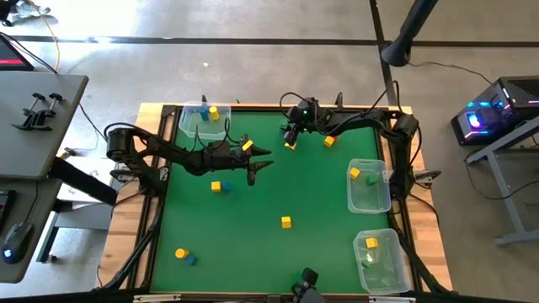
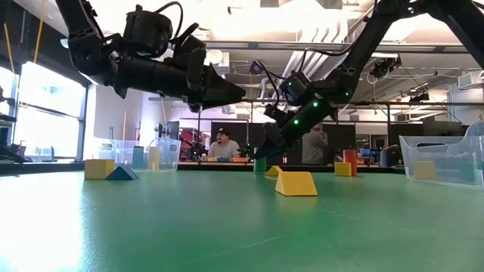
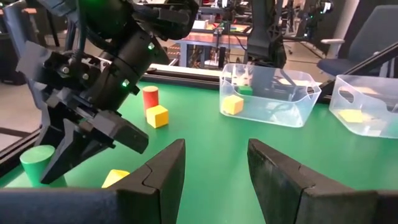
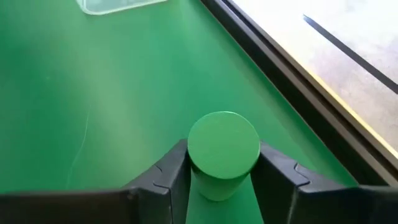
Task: Sort blocks by size
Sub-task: Put the green cylindrical block into the top transparent bin
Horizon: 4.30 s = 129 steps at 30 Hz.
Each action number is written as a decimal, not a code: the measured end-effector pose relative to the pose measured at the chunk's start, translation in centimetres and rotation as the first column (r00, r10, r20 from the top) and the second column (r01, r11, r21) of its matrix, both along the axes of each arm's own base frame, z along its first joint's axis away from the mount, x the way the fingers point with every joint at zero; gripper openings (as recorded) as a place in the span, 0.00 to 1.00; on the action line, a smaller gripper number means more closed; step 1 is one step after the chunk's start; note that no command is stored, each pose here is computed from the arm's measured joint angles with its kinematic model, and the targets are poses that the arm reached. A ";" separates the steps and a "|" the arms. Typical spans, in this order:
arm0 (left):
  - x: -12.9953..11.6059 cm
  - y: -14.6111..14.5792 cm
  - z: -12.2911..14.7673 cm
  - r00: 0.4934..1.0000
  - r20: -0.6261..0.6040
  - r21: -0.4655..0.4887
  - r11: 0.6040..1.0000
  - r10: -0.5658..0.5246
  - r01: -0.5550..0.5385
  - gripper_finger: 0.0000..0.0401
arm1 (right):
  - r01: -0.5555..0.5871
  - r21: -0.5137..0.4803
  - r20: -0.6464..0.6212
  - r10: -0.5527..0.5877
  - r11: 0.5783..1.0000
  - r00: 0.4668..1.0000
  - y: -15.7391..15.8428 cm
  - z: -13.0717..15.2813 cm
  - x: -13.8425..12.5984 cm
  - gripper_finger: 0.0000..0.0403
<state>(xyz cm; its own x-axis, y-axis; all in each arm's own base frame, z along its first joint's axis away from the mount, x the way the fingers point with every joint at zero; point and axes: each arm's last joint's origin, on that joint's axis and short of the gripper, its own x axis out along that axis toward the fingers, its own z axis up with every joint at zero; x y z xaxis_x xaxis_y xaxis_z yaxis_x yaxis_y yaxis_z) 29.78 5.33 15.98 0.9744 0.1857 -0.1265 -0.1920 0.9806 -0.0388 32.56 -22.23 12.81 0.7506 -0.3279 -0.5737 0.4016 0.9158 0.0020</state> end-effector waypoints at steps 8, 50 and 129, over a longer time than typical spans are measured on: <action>0.1 -0.4 0.0 1.000 0.001 -0.005 1.000 0.015 -0.015 0.40 | -0.052 -0.001 0.005 0.052 0.999 0.999 2.0 3.0 0.2 0.32; -4.3 -3.4 5.2 0.961 -0.164 0.013 0.975 0.222 -0.223 0.40 | -0.554 0.047 -0.034 0.556 0.831 0.831 16.1 1.8 5.1 0.48; 3.6 -3.0 -0.7 0.846 -0.530 -0.065 0.991 0.065 -0.117 0.46 | -0.247 -0.135 0.322 0.278 0.960 0.905 17.9 4.1 -9.7 0.73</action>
